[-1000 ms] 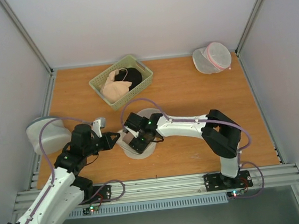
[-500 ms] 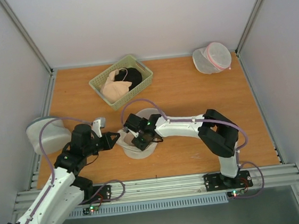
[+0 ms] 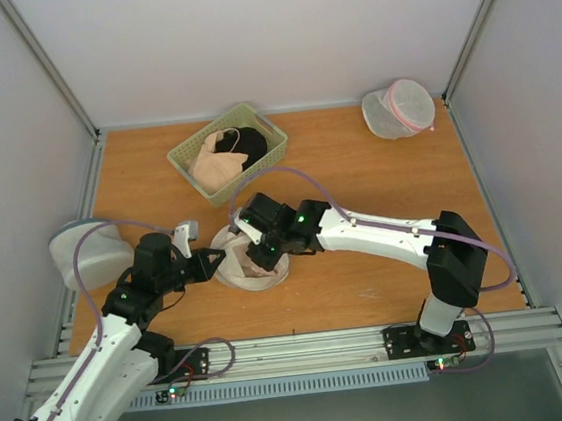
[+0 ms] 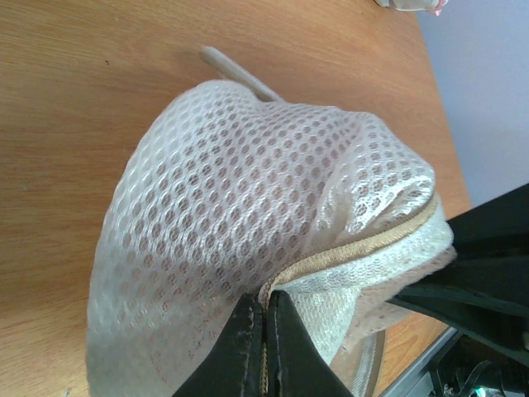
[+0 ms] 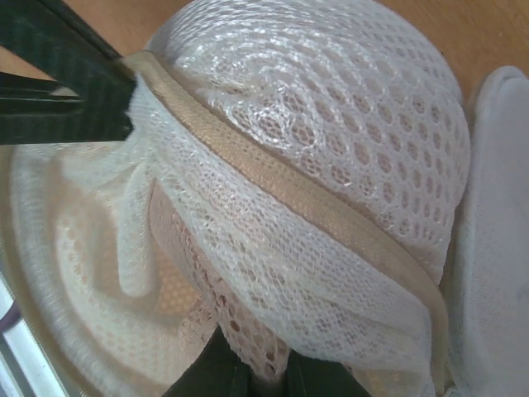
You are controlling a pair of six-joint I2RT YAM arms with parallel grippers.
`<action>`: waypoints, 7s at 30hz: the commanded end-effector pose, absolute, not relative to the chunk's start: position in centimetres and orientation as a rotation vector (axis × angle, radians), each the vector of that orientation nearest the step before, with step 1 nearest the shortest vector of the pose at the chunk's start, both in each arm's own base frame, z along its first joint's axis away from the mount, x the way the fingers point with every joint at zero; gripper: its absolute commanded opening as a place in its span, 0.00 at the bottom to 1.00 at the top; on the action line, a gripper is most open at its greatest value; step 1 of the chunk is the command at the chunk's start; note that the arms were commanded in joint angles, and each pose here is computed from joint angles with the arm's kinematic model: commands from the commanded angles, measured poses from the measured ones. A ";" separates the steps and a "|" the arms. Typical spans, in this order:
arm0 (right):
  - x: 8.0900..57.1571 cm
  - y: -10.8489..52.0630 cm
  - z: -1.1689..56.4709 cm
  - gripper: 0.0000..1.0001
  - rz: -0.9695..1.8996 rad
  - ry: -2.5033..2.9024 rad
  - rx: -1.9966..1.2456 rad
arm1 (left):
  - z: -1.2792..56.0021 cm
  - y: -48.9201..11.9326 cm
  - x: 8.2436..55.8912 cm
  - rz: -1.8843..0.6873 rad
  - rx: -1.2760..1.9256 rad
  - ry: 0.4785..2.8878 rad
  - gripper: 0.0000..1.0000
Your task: Unzip the laundry bag and remove the bra
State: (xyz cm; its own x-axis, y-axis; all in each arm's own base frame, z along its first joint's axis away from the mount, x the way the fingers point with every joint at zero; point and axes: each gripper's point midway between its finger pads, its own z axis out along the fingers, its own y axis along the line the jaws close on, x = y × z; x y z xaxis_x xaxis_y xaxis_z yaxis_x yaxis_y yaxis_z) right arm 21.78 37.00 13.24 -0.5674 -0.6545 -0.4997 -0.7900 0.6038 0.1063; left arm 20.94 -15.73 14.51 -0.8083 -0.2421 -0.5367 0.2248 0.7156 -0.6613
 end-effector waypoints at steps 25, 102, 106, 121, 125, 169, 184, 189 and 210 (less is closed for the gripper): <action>17.4 31.9 24.7 0.01 0.668 2.085 -1.388 | 14.5 -14.8 22.2 -0.937 -0.065 2.272 0.01; 46.5 27.4 29.4 0.98 0.052 2.175 -0.396 | 14.9 -14.5 22.4 -0.940 -0.079 2.236 0.01; 41.2 23.7 27.6 0.98 0.089 2.216 -0.348 | 15.0 -14.5 22.3 -0.946 -0.081 2.231 0.01; 26.8 21.7 8.9 0.85 0.469 2.701 -0.202 | 15.3 -14.7 22.2 -0.959 -0.073 2.219 0.01; 25.9 21.5 6.2 0.80 0.476 2.753 -0.179 | 15.3 -14.6 22.2 -0.957 -0.072 2.218 0.01; 29.3 20.7 8.4 0.01 0.335 2.597 -0.264 | 15.5 -16.1 21.8 -1.058 -0.026 2.231 0.01; 32.1 15.5 20.6 0.01 -0.037 2.337 -0.236 | 23.1 -20.9 25.1 -1.305 0.091 2.020 0.01; 32.2 14.5 25.2 0.01 -0.074 2.257 -0.219 | 25.7 -21.8 27.0 -1.297 0.114 1.967 0.01; 29.1 22.3 25.2 0.01 -0.173 2.197 -0.528 | 12.7 -20.8 25.8 -1.033 0.027 2.369 0.66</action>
State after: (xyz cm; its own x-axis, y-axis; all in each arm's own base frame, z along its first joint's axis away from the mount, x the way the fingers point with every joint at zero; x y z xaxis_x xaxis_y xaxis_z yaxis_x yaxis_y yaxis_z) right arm 30.25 19.34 27.15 -0.5674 -0.3705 -0.7354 -0.2614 0.9279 -0.2657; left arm 27.26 -22.69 15.74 -0.8532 -0.2417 -0.4623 0.2269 0.6260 -0.7461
